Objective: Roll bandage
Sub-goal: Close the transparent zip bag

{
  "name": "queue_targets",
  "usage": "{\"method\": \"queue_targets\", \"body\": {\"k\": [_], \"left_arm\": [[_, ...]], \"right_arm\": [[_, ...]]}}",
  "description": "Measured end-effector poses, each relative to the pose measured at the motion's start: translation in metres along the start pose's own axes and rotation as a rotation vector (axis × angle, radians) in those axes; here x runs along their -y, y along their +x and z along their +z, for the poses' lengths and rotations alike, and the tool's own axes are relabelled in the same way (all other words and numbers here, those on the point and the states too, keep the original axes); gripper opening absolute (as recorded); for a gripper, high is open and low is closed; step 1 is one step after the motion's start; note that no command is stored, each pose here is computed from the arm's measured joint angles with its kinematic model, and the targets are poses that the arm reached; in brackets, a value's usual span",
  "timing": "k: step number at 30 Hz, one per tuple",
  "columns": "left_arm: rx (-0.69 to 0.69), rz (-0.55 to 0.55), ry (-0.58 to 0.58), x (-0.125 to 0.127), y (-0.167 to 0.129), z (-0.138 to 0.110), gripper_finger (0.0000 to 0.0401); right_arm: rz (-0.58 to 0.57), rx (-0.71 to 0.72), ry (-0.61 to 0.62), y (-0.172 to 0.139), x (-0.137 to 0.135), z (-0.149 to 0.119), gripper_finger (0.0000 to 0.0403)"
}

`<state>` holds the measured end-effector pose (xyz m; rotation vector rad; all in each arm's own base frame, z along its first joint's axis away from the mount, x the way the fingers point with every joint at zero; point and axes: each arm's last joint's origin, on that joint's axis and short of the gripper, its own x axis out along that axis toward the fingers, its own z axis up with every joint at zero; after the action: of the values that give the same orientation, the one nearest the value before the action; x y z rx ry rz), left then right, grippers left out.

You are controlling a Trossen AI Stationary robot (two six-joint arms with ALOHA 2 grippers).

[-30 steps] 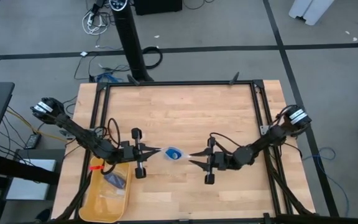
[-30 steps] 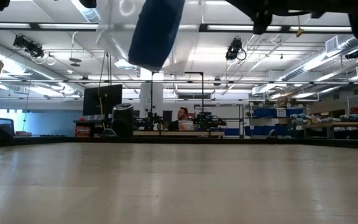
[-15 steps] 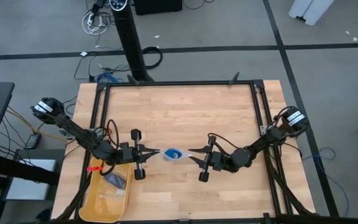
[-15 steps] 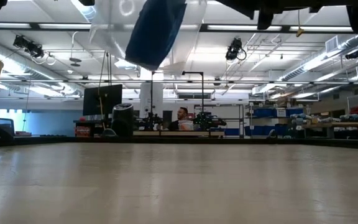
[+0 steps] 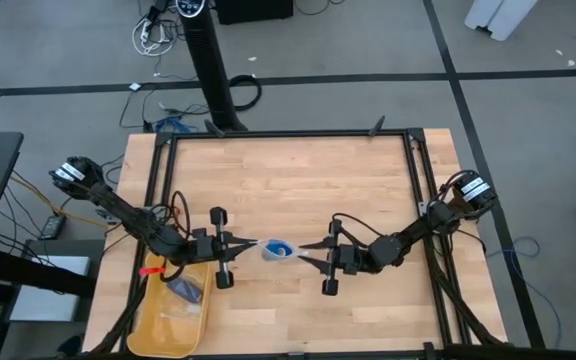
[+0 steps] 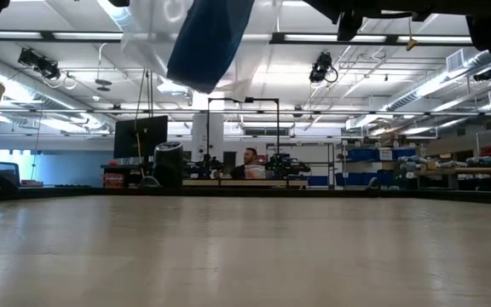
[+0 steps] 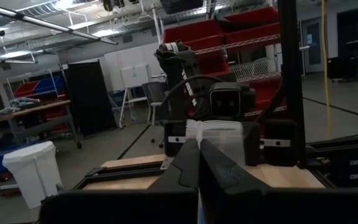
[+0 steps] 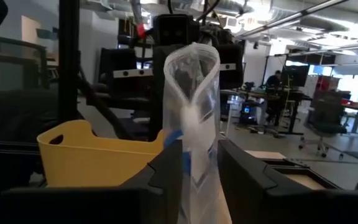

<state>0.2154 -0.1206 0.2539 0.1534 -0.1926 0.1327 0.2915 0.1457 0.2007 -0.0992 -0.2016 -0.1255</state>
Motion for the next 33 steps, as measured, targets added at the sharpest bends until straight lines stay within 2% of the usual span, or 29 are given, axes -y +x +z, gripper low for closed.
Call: {"method": "queue_targets", "body": {"k": [3, 9, 18, 25, 33], "left_arm": [[-0.002, 0.000, 0.002, 0.000, 0.000, 0.000, 0.0000], [-0.011, -0.002, 0.009, 0.000, 0.000, -0.001, 0.0000], [-0.199, 0.136, 0.095, -0.001, -0.002, -0.020, 0.0010], [-0.311, 0.143, 0.127, 0.000, -0.005, -0.034, 0.0046], [-0.323, 0.149, 0.128, 0.000, -0.005, -0.032, 0.0097]], "right_arm": [[0.002, 0.000, -0.001, 0.000, 0.000, 0.000, 0.0083], [-0.003, 0.007, -0.020, -0.001, -0.002, 0.001, 0.0007], [-0.015, 0.014, -0.054, -0.008, -0.009, 0.008, 0.0002], [-0.036, -0.034, -0.082, -0.011, -0.006, 0.018, 0.0001], [-0.021, -0.099, -0.104, -0.015, 0.001, 0.033, 0.0001]]}}
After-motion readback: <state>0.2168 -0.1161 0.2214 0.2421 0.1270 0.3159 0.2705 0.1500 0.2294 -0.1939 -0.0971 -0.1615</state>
